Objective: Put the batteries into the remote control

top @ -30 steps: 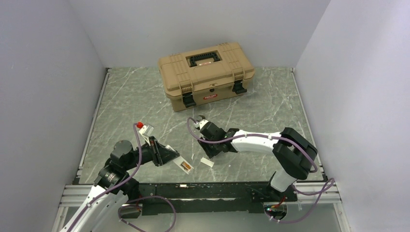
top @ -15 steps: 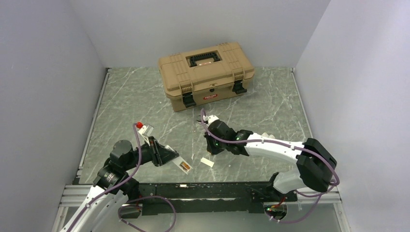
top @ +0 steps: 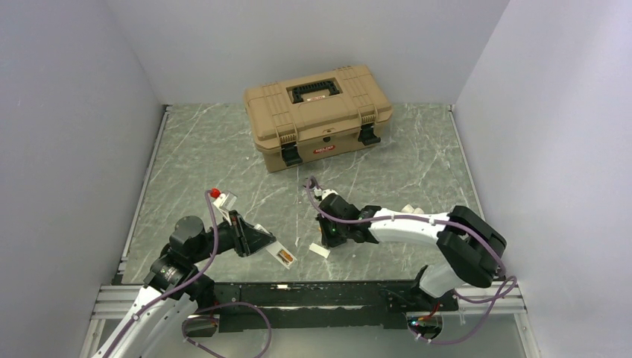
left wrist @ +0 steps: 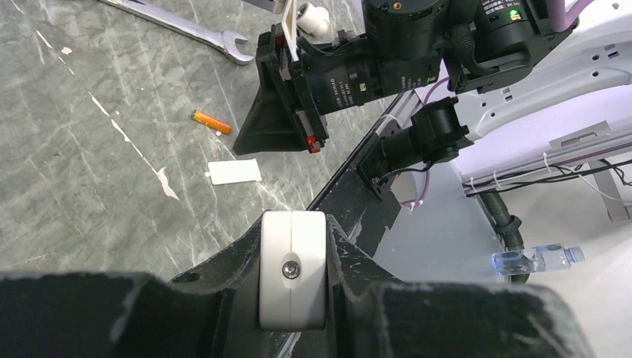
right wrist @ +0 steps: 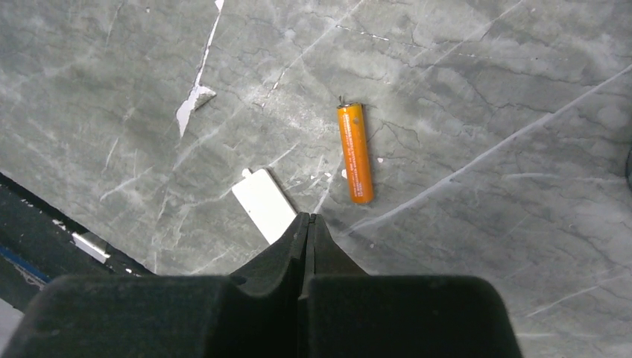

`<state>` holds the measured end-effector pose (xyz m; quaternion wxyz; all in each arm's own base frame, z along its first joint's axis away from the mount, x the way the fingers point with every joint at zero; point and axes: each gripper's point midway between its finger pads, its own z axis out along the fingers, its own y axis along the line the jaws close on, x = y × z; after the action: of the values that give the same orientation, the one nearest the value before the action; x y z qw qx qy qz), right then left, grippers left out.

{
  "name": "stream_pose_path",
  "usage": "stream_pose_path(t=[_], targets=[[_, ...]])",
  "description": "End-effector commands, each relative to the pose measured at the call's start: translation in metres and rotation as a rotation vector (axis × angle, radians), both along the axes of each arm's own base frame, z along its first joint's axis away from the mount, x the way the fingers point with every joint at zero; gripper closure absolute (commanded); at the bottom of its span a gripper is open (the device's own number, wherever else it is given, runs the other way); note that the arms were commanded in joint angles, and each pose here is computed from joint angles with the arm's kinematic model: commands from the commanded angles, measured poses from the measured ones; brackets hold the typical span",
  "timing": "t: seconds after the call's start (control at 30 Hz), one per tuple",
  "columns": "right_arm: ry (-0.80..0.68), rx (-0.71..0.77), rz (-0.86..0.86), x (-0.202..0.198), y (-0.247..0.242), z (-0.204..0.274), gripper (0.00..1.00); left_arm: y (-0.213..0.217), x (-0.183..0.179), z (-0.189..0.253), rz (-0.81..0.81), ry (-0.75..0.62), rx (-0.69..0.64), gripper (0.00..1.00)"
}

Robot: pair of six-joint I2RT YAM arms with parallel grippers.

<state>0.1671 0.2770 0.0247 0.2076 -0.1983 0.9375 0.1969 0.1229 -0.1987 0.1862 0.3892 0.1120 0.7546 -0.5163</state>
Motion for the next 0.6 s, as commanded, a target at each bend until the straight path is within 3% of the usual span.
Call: stream_pose_path(t=[0.0,0.57], targets=[[-0.024,0.034,-0.026,0.01,0.011,0.005,1.0,0.001,0.003,0.024,0.01,-0.071,-0.034,1.0],[-0.044,-0.113,-0.104,0.023,-0.012,-0.012,1.0,0.001,0.002,0.022,0.008,-0.073,-0.025,1.0]])
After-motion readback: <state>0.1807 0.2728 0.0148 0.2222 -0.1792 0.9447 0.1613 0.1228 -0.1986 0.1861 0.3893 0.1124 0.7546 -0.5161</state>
